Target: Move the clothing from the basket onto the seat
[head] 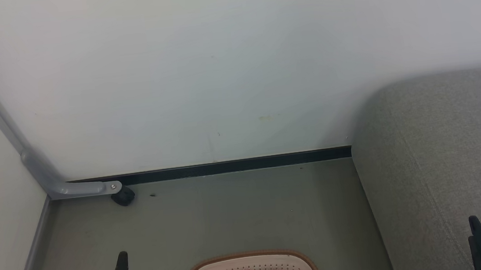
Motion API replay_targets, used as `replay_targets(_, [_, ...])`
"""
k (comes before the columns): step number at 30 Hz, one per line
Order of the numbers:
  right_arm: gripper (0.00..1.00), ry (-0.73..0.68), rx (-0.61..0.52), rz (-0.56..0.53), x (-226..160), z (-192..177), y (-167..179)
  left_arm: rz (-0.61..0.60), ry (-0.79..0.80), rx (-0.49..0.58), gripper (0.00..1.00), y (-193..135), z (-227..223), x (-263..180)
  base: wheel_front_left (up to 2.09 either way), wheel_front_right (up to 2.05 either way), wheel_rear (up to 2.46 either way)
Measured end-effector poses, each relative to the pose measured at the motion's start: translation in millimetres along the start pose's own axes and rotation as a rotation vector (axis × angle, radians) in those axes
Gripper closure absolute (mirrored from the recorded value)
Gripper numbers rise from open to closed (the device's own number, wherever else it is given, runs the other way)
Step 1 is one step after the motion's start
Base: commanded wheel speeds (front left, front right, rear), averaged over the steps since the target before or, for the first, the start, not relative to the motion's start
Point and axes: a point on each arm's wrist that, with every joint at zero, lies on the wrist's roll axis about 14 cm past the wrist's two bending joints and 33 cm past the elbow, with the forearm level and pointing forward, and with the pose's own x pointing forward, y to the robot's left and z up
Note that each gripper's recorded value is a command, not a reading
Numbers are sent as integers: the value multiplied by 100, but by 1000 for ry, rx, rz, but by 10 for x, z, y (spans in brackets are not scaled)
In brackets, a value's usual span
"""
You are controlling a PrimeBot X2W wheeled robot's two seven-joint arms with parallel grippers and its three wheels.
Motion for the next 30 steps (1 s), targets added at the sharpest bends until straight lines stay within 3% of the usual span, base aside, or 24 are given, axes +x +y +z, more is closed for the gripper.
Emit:
replay_targets(14, [0,17,-396,37,16,52,86,-6,18,368,0,-108,-124,23,0,0,0])
replay_targets(30, [0,59,-757,69,2,-55,100,-50,11,817,0,-170,-181,-31,0,0,0])
